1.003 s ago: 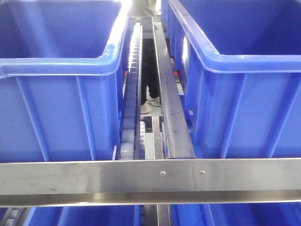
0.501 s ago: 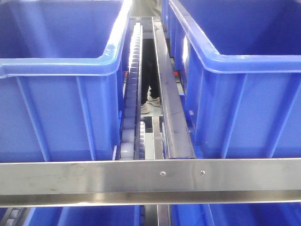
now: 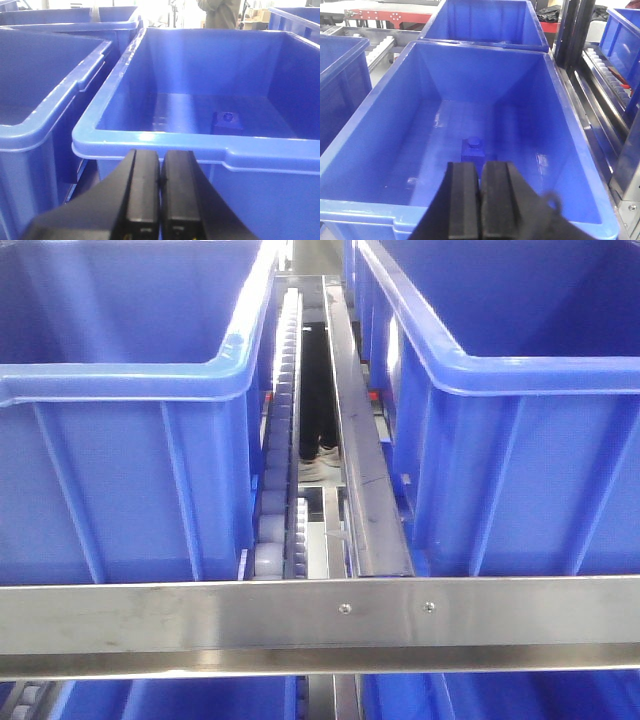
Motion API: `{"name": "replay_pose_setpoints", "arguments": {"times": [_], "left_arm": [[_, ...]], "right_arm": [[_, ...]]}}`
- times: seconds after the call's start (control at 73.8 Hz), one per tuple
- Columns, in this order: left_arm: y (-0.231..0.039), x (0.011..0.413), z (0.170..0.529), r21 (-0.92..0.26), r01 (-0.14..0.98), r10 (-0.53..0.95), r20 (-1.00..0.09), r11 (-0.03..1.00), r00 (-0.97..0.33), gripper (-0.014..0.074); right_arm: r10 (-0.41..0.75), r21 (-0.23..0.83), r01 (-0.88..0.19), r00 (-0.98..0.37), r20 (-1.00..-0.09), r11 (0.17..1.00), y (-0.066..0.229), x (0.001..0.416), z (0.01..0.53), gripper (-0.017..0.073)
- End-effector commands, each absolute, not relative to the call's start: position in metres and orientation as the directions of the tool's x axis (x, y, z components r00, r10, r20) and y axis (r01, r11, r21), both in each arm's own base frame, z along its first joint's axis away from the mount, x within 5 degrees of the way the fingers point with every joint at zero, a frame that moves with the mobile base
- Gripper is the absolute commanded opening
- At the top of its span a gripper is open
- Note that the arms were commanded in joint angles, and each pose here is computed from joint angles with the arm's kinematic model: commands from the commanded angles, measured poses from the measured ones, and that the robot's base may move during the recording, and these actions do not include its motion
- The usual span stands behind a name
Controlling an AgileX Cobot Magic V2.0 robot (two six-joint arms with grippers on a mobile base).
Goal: Pick and sort blue part to right shelf
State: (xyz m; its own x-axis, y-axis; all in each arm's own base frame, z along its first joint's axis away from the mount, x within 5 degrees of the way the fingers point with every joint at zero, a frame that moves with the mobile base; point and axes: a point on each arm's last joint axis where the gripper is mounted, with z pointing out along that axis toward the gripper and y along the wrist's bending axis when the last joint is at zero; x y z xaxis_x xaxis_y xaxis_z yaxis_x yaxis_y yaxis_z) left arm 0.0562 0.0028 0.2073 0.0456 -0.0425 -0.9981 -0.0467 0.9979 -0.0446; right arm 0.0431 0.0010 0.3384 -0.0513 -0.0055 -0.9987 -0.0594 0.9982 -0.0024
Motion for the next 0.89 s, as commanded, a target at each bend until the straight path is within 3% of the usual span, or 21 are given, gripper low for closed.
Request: {"name": "replay_pose_setpoints", "arguments": {"times": [0.0,0.474,0.637,0.881], "left_arm": [[0.002,0.055,0.209,-0.064,-0.035,-0.058,-0.989,0.997,0.138,0.0133],[0.002,0.055,0.209,-0.064,-0.035,-0.058,-0.989,0.997,0.138,0.0133],[0.002,0.055,0.209,-0.064,-0.035,-0.058,-0.989,0.997,0.138,0.0133],[0.002,0.055,0.209,-0.064,-0.035,-0.058,-0.989,0.997,0.138,0.0133]], "right_arm": [[-0.008,-0.011,-0.060,0.050,-0.999,0.998,0.001,0.042,0.354,0.0036],[-0.023,-0.025,-0.054,0.044,-0.999,0.998,0.001,0.044,0.351,0.0036],[0.056,0.056,-0.045,0.006,-0.998,0.997,0.002,0.052,0.328,0.0036],[0.081,0.083,0.013,0.122,-0.989,0.996,-0.001,0.056,0.269,0.0036]]}}
